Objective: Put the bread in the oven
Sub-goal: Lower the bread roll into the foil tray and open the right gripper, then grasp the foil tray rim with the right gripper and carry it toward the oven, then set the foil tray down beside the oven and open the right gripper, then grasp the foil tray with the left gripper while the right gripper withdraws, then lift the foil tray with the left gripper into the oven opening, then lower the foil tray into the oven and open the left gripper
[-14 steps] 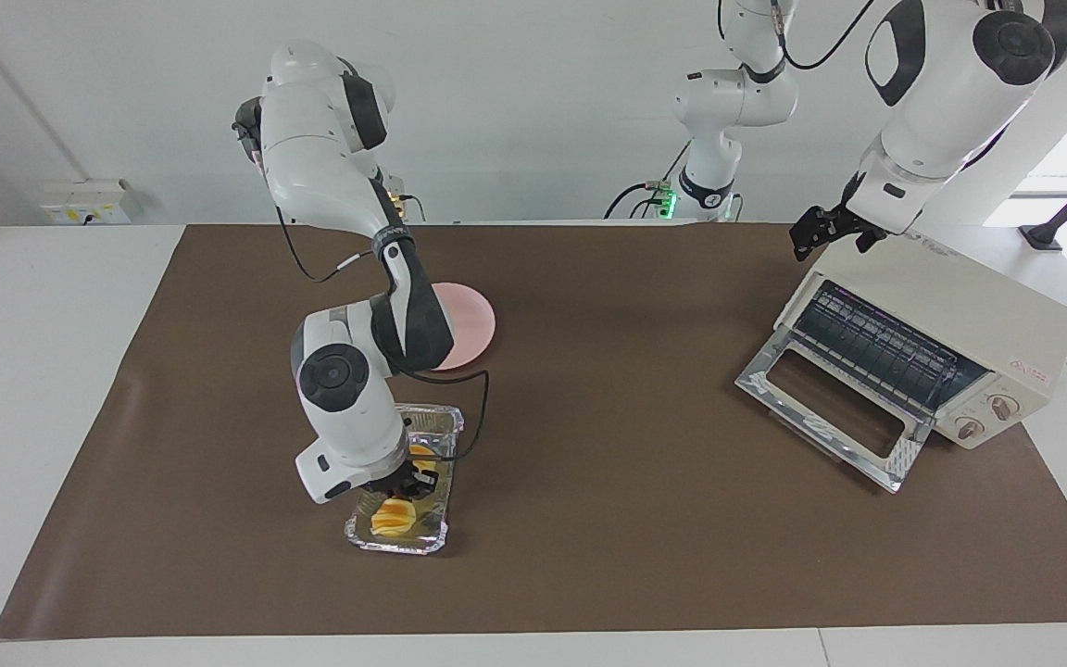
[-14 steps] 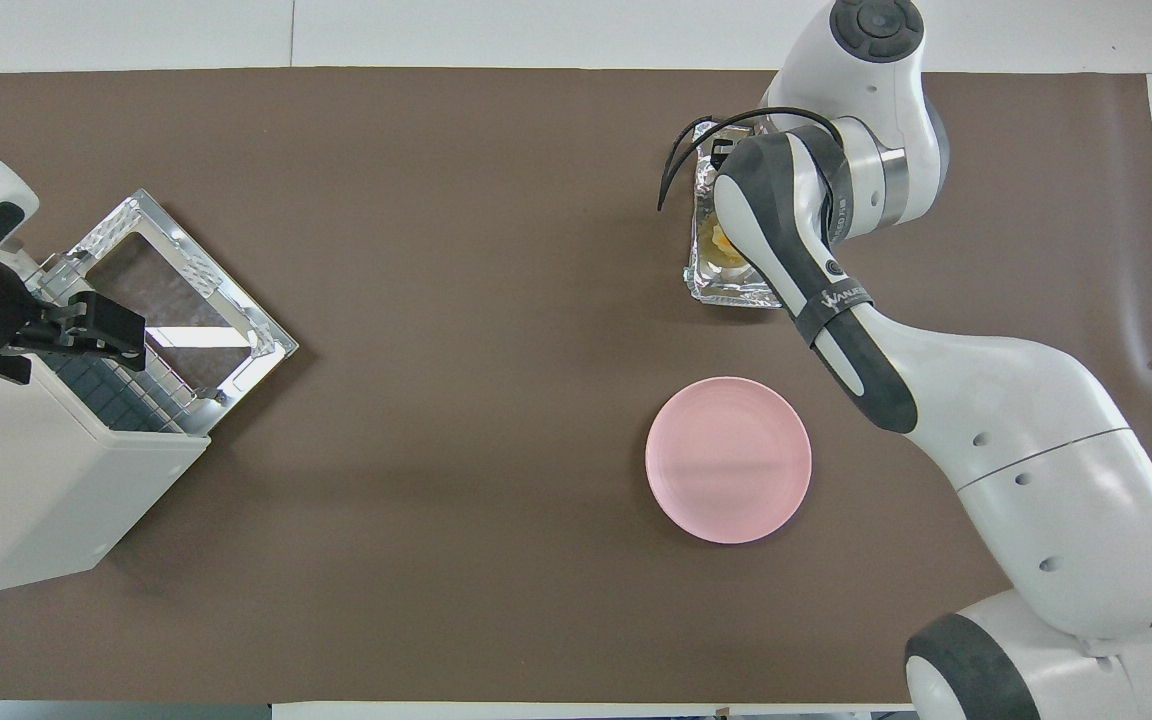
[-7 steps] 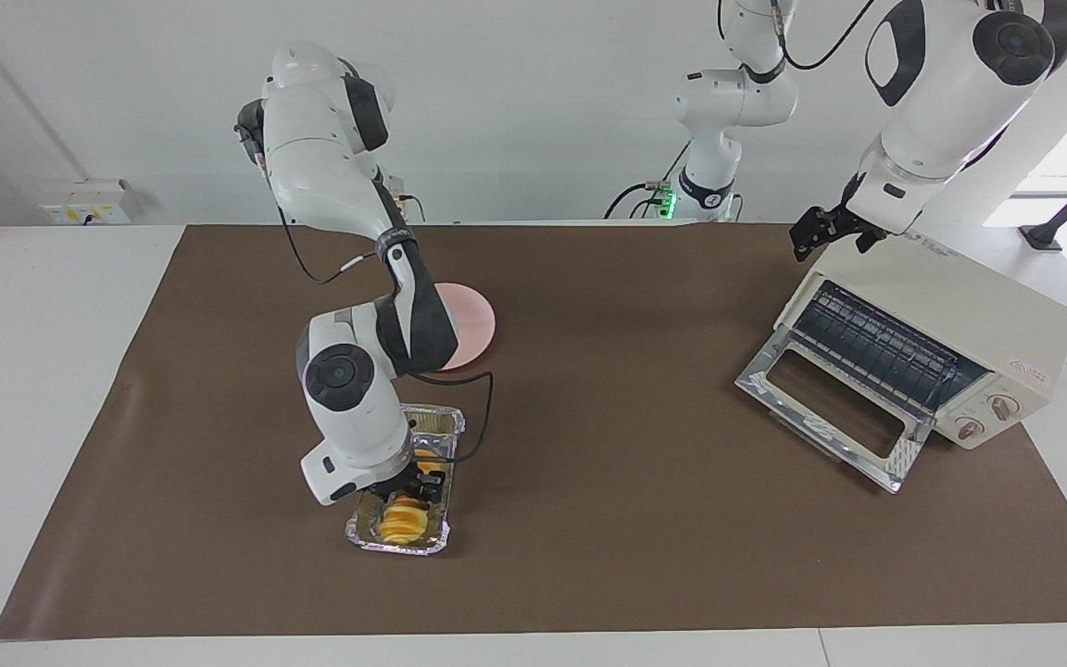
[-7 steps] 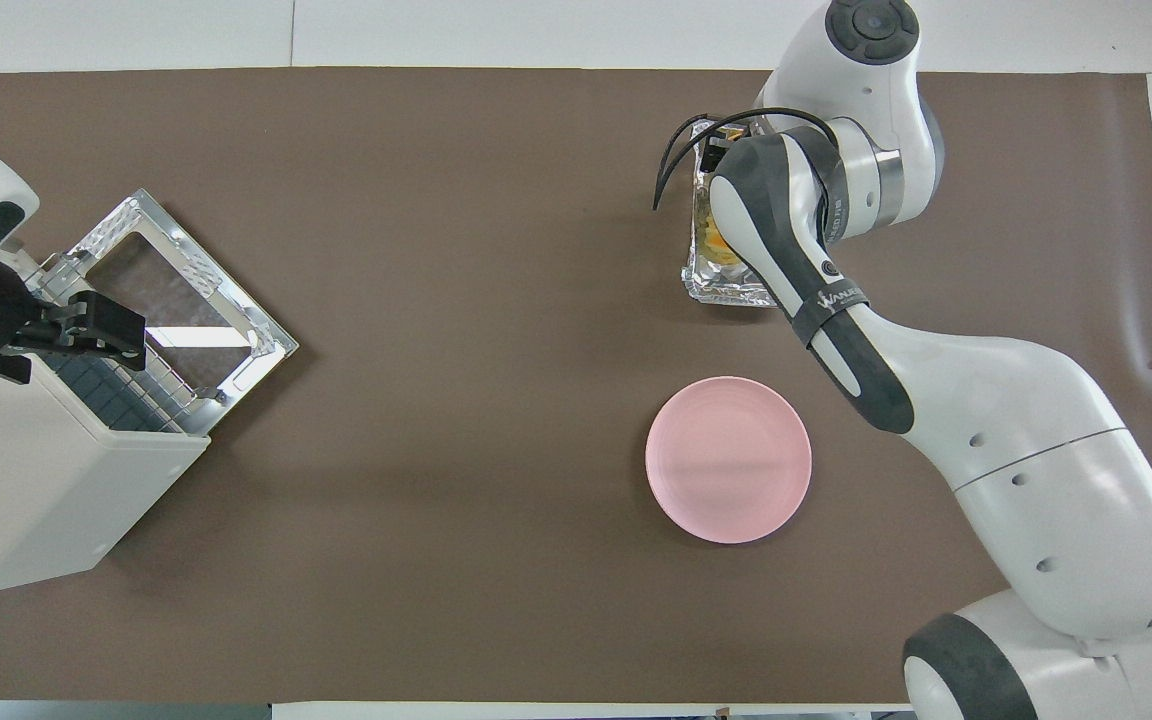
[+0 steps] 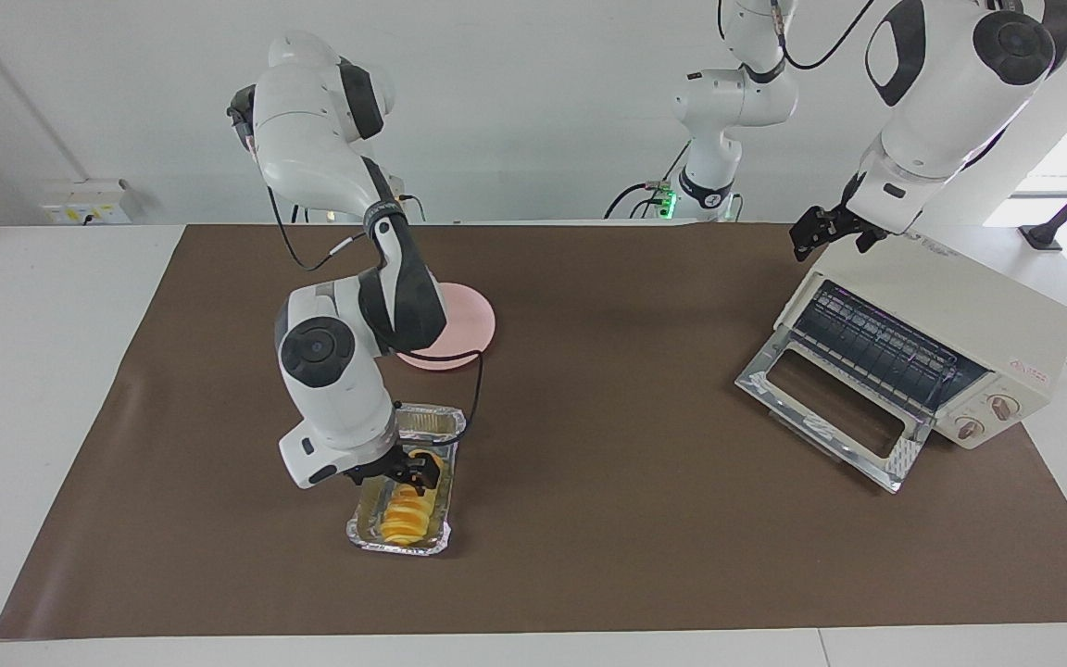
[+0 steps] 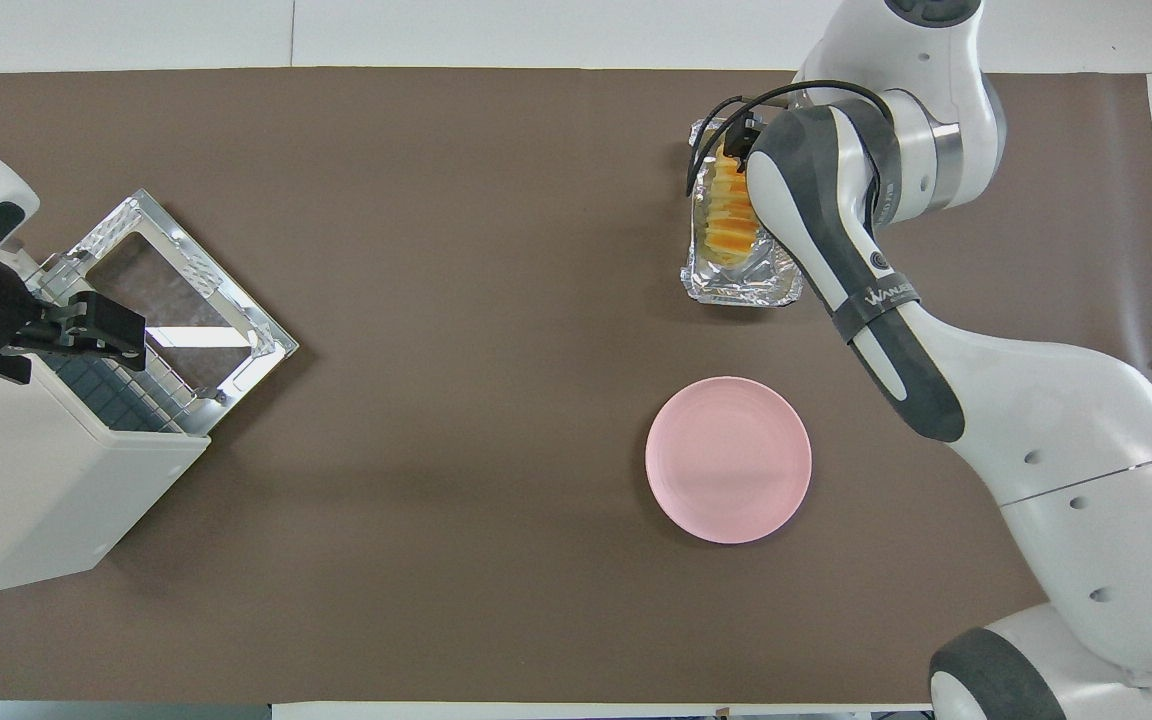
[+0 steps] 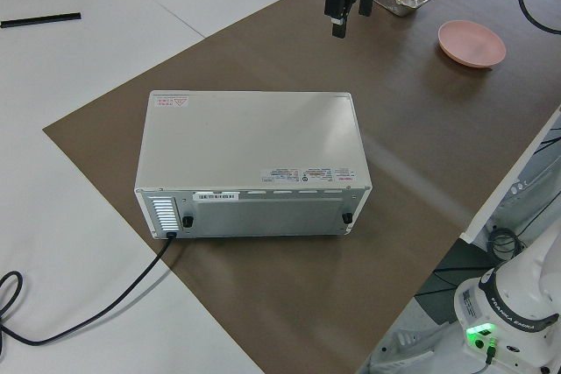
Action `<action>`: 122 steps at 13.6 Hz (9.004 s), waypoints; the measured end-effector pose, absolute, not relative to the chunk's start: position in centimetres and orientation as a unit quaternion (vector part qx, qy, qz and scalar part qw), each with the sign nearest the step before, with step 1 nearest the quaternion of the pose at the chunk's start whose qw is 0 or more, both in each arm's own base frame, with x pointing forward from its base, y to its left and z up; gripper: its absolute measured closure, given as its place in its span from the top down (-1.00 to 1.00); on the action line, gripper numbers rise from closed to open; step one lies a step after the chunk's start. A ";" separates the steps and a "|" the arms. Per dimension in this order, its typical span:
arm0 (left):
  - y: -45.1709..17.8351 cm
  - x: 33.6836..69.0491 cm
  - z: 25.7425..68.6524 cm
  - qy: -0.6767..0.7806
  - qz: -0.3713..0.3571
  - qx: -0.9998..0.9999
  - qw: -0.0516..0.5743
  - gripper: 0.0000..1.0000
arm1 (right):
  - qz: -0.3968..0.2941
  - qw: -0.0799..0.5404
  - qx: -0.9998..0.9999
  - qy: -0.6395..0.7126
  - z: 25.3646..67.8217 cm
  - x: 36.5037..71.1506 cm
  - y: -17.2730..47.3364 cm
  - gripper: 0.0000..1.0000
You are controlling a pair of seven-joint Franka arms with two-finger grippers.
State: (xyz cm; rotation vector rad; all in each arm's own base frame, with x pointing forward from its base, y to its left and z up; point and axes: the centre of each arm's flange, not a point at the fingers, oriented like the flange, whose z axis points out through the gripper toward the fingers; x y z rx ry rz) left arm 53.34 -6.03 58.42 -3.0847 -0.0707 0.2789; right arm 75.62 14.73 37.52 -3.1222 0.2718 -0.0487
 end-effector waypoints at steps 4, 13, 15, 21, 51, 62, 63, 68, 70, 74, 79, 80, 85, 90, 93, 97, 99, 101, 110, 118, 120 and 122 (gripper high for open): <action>-6.0 53.3 58.4 -0.023 0.090 -0.995 0.022 1.00 | -0.019 0.002 -0.998 0.063 35.9 76.3 10.4 1.00; -6.0 53.3 58.4 -0.023 0.090 -0.995 0.022 1.00 | -0.034 0.004 -0.998 0.050 31.4 74.1 11.4 0.09; -6.0 53.3 58.4 -0.023 0.090 -0.995 0.022 1.00 | -0.034 0.004 -0.998 0.048 31.6 74.1 11.7 -0.34; -6.0 53.3 58.4 -0.023 0.090 -0.995 0.022 1.00 | -0.038 0.005 -0.998 0.044 31.9 74.0 12.3 -0.96; -6.0 53.3 58.4 -0.023 0.090 -0.995 0.022 1.00 | -0.024 0.064 -0.996 0.056 31.5 54.1 46.1 -0.96; -7.7 53.2 58.5 -0.007 0.087 -0.996 0.022 1.00 | -0.008 0.078 -0.986 0.150 39.2 58.7 41.0 0.76; -8.6 53.4 58.5 0.001 0.075 -0.997 0.020 1.00 | -0.009 0.086 -0.982 0.171 41.1 60.5 38.6 0.96; -19.8 53.0 53.3 0.032 0.001 -0.999 0.002 1.00 | -0.023 0.078 -0.994 0.066 45.8 66.5 23.3 1.00; -25.2 52.3 49.8 0.035 -0.002 -0.999 -0.002 1.00 | -0.022 0.071 -0.996 0.043 46.4 67.8 16.7 1.00; -32.4 50.0 41.8 0.064 0.004 -0.998 -0.004 1.00 | -0.010 0.062 -0.997 0.042 48.3 67.9 3.7 1.00; -35.7 47.1 37.3 0.068 0.006 -0.998 -0.004 1.00 | 0.013 0.054 -0.998 -0.006 54.7 63.8 -1.5 1.00; -36.2 46.9 36.6 0.066 0.006 -0.998 -0.005 1.00 | 0.012 0.050 -0.999 -0.014 56.2 62.9 -1.2 1.00; -39.2 45.8 32.4 0.040 0.006 -0.999 -0.008 0.81 | 0.004 0.019 -0.998 -0.055 61.2 59.4 -0.9 1.00; -38.4 46.6 31.9 0.029 0.006 -1.000 -0.006 -0.04 | 0.007 -0.009 -0.997 -0.073 62.7 57.0 -0.1 1.00; -37.4 47.4 31.9 0.019 0.005 -1.000 -0.006 -0.81 | 0.019 -0.011 -0.997 -0.068 61.9 54.9 -0.5 1.00; -36.5 48.0 32.2 0.000 0.019 -1.000 -0.001 -0.96 | 0.001 -0.013 -0.998 -0.057 60.6 54.5 -1.8 1.00; -35.1 49.5 34.0 -0.023 0.042 -0.999 0.014 -0.96 | -0.001 -0.013 -0.998 -0.054 60.7 54.5 -2.0 1.00; -32.6 52.5 37.8 -0.053 0.057 -0.997 0.023 -0.96 | 0.000 -0.012 -0.999 -0.053 60.6 54.5 -2.2 1.00; -11.9 62.4 45.0 -0.244 0.041 -0.968 0.048 -0.96 | 0.012 0.007 -0.999 -0.052 60.3 54.1 -1.4 1.00; -1.3 64.5 44.5 -0.328 0.016 -0.941 0.082 -0.96 | 0.016 0.008 -0.998 -0.052 60.3 53.9 -1.3 1.00; 0.1 64.2 43.8 -0.338 0.023 -0.936 0.090 -0.96 | 0.016 0.008 -0.998 -0.052 60.3 53.9 -1.3 1.00; 0.8 63.6 42.5 -0.343 0.036 -0.934 0.096 -0.96 | 0.016 0.008 -0.998 -0.052 60.3 53.9 -1.3 1.00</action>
